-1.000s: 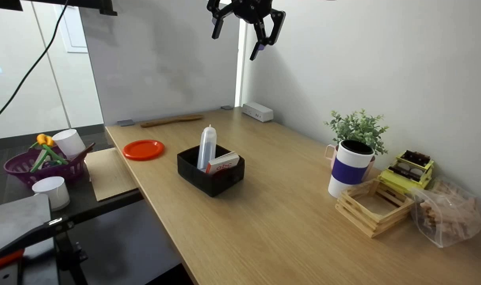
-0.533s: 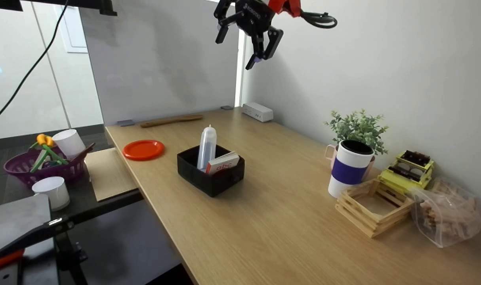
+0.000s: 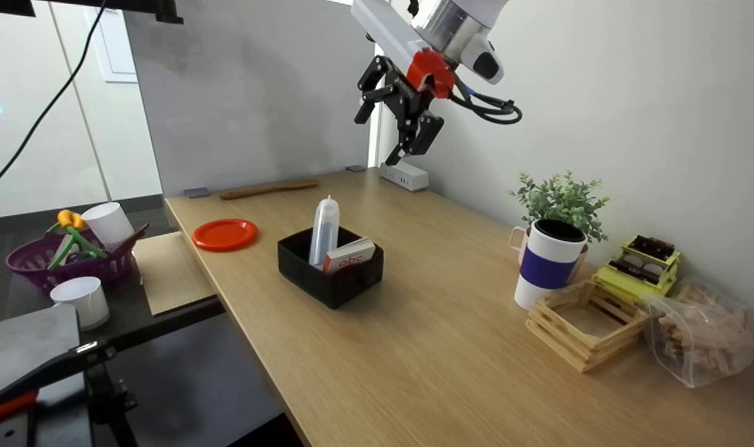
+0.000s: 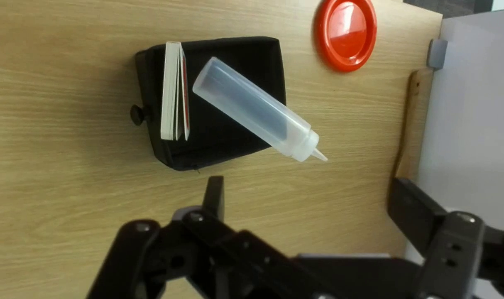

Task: Take the book out of the black box, take the sauce bottle out of the box

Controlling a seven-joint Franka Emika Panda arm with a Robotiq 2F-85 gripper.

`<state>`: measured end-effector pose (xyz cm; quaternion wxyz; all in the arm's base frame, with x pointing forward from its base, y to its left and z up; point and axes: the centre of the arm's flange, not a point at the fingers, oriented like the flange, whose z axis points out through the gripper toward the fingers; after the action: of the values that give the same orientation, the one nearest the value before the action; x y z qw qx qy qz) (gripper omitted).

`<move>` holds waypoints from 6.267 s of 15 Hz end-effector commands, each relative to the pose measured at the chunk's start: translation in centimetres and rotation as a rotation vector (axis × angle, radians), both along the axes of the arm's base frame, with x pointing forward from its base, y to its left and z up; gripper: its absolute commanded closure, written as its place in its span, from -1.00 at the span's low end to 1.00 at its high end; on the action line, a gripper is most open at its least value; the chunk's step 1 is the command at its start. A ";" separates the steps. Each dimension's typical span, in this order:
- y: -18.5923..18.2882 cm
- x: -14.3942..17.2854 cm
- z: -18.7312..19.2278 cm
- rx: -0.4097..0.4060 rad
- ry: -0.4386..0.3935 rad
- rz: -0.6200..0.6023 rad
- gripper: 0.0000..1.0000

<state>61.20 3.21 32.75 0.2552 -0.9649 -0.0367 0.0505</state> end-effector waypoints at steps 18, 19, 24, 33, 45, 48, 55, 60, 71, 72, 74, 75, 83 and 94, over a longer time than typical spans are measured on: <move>2.7 7.0 -10.0 -0.041 0.222 -0.015 -1.00; 3.1 7.1 -10.6 -0.061 0.251 -0.007 -1.00; 3.0 4.7 -10.7 -0.051 0.208 -0.019 -1.00; 2.5 3.0 -11.1 -0.147 0.275 -0.117 -1.00; 1.1 -2.2 -16.8 -0.233 0.489 -0.221 -1.00; 2.4 -2.2 -16.6 -0.214 0.471 -0.160 -1.00; 3.4 -1.3 -16.5 -0.260 0.459 -0.088 -1.00; 1.8 -1.4 -16.9 -0.299 0.478 -0.090 -1.00; 1.8 0.1 -16.9 -0.291 0.498 -0.030 0.46; 1.9 0.2 -16.9 -0.289 0.502 -0.025 0.57; 2.0 0.5 -17.0 -0.284 0.505 -0.013 0.85; 2.0 0.7 -17.0 -0.282 0.506 -0.007 0.98; 2.8 0.6 -16.5 -0.277 0.500 0.017 0.93; 5.7 -2.9 -10.8 -0.397 0.367 -0.111 0.93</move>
<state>61.11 8.60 19.31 0.0936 -0.9626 0.0564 0.2478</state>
